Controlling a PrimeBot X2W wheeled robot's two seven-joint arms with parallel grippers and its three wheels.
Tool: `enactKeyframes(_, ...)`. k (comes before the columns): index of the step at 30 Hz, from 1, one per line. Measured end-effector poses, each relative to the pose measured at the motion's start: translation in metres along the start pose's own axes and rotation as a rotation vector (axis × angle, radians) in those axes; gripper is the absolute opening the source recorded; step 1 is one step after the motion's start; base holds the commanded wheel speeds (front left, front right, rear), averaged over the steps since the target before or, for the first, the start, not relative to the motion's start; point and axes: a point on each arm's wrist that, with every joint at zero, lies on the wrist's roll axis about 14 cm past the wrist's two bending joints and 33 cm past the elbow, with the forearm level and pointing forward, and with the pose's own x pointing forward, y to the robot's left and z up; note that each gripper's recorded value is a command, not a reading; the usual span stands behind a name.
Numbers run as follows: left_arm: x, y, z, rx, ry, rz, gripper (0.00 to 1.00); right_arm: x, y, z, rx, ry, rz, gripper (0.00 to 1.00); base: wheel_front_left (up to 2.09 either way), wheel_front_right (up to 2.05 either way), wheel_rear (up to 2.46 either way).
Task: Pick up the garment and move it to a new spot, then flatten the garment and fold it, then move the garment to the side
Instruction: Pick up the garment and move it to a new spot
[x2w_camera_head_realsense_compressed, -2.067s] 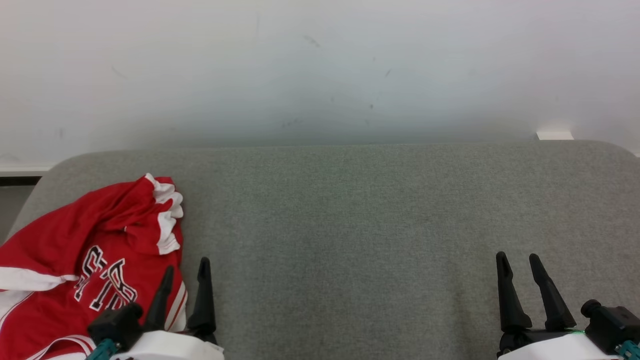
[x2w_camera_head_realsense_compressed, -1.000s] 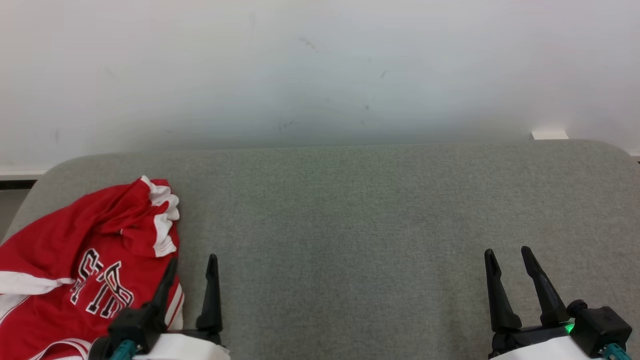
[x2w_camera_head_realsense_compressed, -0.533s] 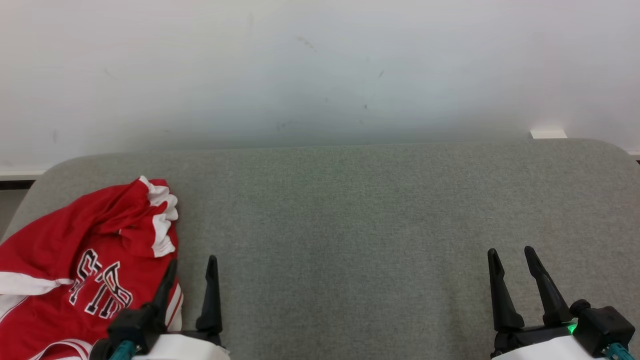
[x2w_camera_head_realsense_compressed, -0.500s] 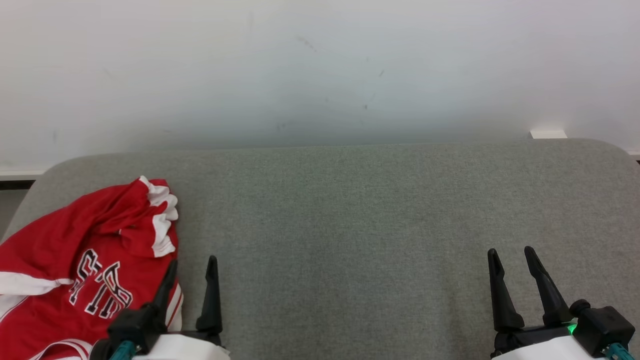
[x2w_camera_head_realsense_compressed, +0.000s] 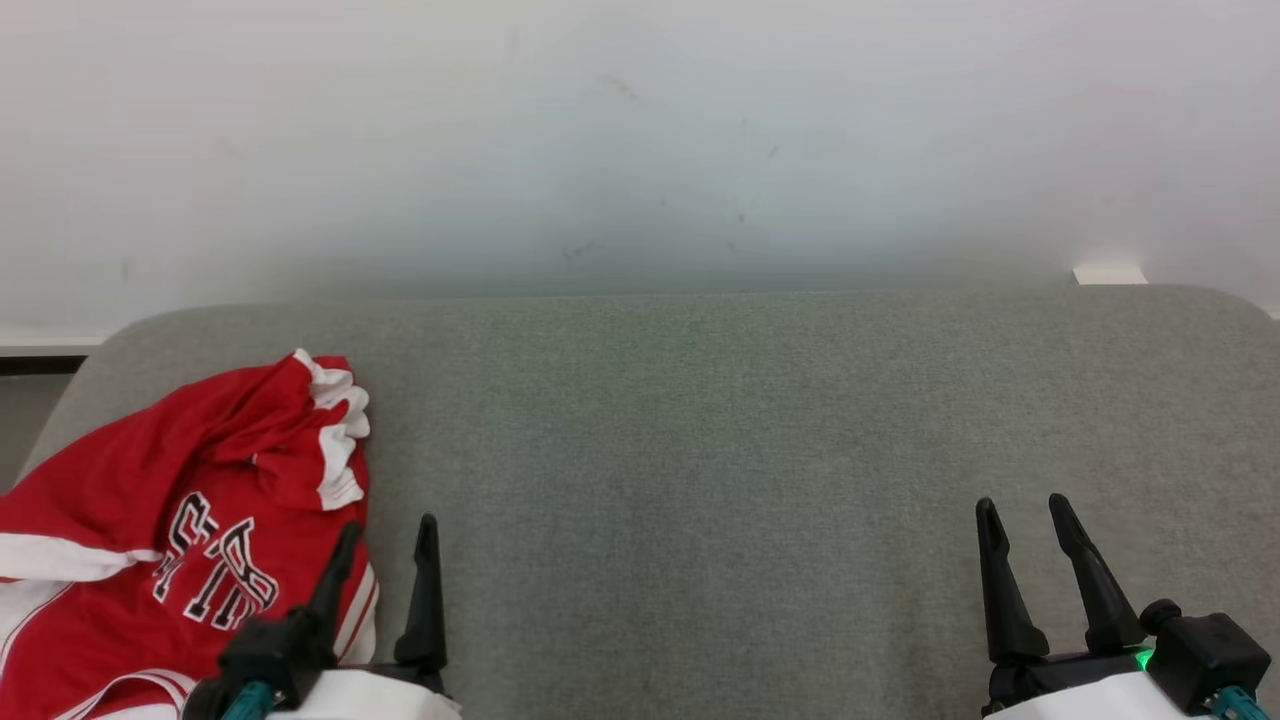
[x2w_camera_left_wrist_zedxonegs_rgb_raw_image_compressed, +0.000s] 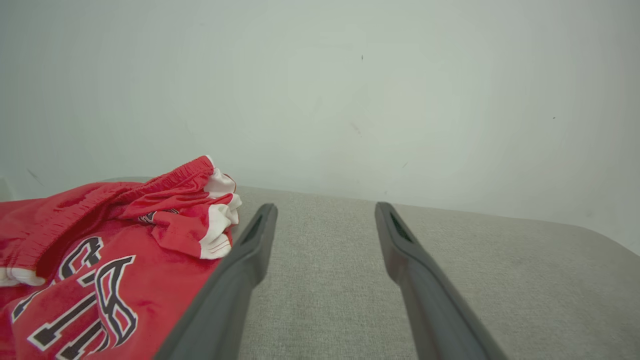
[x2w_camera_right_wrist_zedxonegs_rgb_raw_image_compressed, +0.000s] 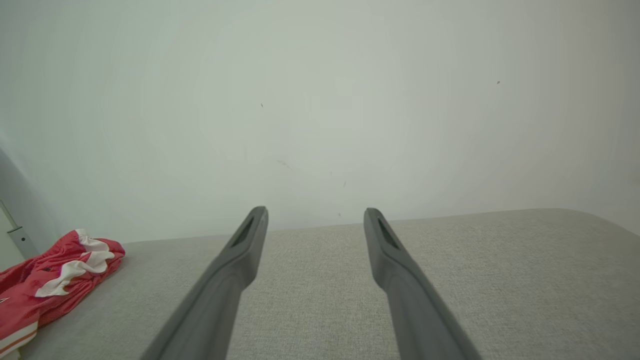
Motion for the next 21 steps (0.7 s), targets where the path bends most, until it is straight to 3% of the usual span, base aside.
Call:
enactKeyframes(9, -0.014, 0.029, 0.001, 0.018, 0.005, 0.086, 1.00, 0.010, 0.024, -0.013, 0.026, 0.032, 0.071, 1.00, 0.00, 0.00, 0.00)
enactKeyframes(21, -0.056, 0.088, 0.009, 0.043, -0.002, 0.280, 1.00, 0.030, 0.086, -0.043, 0.074, 0.110, 0.252, 1.00, 0.00, 0.00, 0.00)
